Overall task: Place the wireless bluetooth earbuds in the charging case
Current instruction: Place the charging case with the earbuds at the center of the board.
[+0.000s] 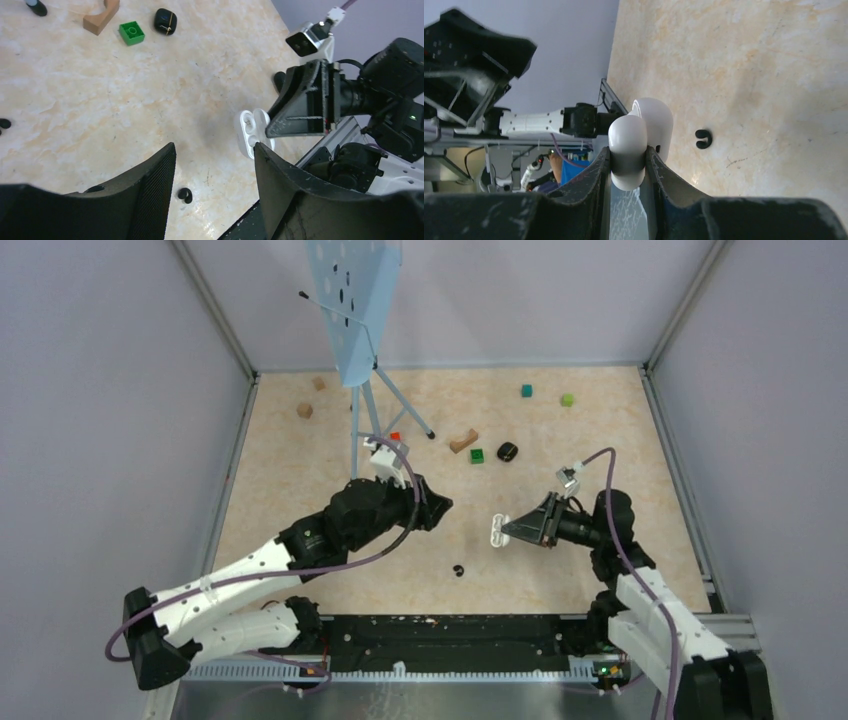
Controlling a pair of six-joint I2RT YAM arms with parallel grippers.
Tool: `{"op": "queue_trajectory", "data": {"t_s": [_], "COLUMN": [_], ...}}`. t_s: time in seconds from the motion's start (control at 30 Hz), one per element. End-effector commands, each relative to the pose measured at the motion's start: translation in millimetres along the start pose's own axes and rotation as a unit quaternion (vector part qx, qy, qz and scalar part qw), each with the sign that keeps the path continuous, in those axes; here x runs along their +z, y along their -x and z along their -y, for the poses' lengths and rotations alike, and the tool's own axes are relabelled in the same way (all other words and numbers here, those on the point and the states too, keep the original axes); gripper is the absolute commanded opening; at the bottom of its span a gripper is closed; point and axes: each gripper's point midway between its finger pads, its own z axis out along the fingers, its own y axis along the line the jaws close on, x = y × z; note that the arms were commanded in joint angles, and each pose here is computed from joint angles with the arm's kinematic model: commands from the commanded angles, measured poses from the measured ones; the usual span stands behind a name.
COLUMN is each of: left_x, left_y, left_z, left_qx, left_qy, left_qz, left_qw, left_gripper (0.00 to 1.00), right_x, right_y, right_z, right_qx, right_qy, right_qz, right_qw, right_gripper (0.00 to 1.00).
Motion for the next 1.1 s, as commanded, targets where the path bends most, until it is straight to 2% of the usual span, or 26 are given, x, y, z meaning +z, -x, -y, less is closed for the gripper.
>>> {"op": "queue_trajectory", "data": {"t_s": [0.0,0.17,0.33,0.5,0.63,0.9,0.93,1.0,1.07], "left_x": [-13,-12,-11,-8,-7,-9,-10,-10,-10], "left_y": [-6,-14,-14,-10,-9,-9,-8,-9,-10], "left_z": [-20,-19,-22,-22,-21,-22,-21,-22,-22], "left_qx": [-0.016,-0.032,-0.013,-0.004,-0.005,0.0,-0.001,-0.001,-0.002], "left_qy": [0.027,0.019,0.025,0.029,0.023,0.025,0.025,0.026,0.025], "left_qz": [0.008,-0.001,-0.003,0.001,0.009,0.006,0.007,0.006,0.005], "left_qw": [0.999,0.999,1.0,1.0,1.0,1.0,1.0,1.0,1.0], "left_gripper": [0.64,0.64,0.64,0.64,0.64,0.64,0.64,0.64,0.64], "right_x": [23,57,64,56,53,38,34,24,16], "right_y": [39,50,59,45,32,25,27,30,35], "right_z": [3,32,68,109,128,147,148,152,148], "right_qx": [-0.018,0.024,0.03,0.049,0.071,0.067,0.061,0.055,0.044], "right_qy": [0.013,-0.001,-0.092,-0.193,-0.217,-0.279,-0.291,-0.321,-0.337], "right_qz": [0.032,0.01,0.011,-0.022,-0.036,-0.035,-0.031,-0.019,-0.007], "right_qw": [0.999,1.0,0.995,0.98,0.973,0.957,0.954,0.945,0.94], "right_gripper": [0.0,0.0,0.0,0.0,0.0,0.0,0.06,0.33,0.55]}}
